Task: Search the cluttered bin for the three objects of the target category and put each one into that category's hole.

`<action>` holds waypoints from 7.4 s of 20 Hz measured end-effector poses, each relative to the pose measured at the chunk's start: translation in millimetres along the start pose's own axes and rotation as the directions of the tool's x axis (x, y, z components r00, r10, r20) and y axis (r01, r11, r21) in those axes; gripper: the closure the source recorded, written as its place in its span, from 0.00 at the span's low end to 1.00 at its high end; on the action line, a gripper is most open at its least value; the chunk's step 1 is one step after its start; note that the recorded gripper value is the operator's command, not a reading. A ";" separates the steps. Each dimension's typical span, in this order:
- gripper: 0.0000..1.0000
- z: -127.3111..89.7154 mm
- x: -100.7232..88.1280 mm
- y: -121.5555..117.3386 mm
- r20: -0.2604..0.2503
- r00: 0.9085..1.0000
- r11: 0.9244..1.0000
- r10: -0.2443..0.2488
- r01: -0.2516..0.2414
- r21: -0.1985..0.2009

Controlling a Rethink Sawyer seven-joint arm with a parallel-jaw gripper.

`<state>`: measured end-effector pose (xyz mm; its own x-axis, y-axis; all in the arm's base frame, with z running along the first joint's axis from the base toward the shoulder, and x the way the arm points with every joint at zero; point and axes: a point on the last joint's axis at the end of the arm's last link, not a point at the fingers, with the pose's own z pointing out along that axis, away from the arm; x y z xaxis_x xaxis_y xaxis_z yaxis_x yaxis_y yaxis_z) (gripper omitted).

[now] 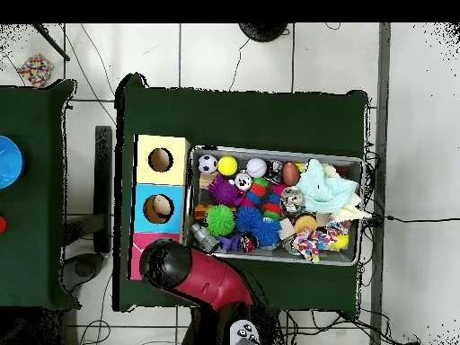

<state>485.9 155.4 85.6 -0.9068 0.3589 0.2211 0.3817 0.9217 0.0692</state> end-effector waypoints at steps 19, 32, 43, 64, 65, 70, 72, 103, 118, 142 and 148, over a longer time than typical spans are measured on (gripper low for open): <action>1.00 4.9 31.8 21.5 0.030 0.997 0.995 -0.078 0.076 0.065; 1.00 3.6 33.4 21.1 0.043 0.996 0.993 -0.084 0.080 0.086; 1.00 -4.8 42.1 1.3 0.015 0.988 0.966 -0.153 0.146 0.212; 1.00 -24.8 20.1 -8.2 0.030 0.997 0.983 -0.076 0.070 0.172; 1.00 -25.6 20.6 -6.4 0.032 0.997 0.983 -0.077 0.071 0.170; 1.00 -24.3 31.8 10.9 0.035 0.994 0.981 -0.100 0.093 0.168; 1.00 -22.8 37.2 17.7 0.036 0.994 0.981 -0.105 0.097 0.169; 1.00 -16.4 33.9 54.1 0.013 1.000 0.998 0.017 -0.017 0.064; 1.00 -6.8 39.7 52.1 -0.005 1.000 0.997 0.023 -0.023 0.069; 1.00 38.7 27.2 24.7 0.079 0.994 0.996 0.073 -0.077 0.045; 1.00 56.3 33.5 23.1 0.064 0.996 0.996 0.064 -0.068 0.055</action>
<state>454.2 197.0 39.9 -0.8901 0.4260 0.1620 0.4317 0.9020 0.0005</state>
